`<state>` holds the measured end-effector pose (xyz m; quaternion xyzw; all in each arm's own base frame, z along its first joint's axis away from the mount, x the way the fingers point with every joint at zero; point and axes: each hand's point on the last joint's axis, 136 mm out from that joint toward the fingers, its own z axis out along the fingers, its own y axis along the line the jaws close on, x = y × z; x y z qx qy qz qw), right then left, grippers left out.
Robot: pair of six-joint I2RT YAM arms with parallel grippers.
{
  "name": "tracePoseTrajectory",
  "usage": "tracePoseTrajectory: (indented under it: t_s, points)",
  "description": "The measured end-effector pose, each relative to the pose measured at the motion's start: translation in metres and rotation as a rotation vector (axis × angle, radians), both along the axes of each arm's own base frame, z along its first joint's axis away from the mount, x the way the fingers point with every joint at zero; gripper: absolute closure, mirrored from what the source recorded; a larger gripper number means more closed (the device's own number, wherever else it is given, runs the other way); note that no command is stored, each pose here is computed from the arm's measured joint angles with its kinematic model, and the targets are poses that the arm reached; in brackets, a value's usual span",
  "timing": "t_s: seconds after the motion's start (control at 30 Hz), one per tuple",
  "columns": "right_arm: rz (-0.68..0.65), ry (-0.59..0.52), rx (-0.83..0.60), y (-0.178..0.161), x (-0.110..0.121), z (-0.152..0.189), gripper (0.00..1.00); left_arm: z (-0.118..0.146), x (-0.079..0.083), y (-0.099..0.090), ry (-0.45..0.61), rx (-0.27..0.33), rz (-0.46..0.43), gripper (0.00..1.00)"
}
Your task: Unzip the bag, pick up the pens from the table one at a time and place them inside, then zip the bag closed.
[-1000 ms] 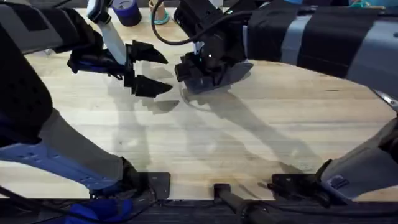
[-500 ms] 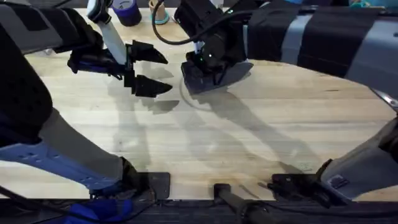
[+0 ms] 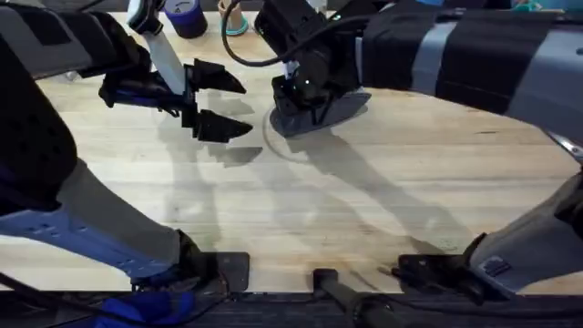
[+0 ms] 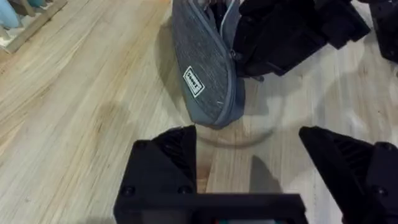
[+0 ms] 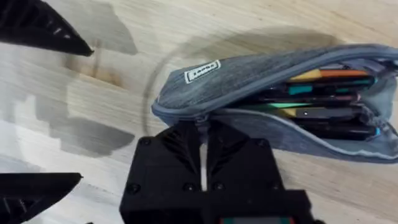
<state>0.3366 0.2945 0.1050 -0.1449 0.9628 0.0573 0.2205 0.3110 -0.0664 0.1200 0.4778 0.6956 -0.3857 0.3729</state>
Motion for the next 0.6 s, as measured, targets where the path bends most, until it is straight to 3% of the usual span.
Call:
tracePoseTrajectory:
  t_s: [0.6]
  points:
    - [0.004,0.002,0.001,0.0006,-0.0006,-0.0001,0.97,0.0001,0.0,0.0,0.0,0.0,0.0,0.006]
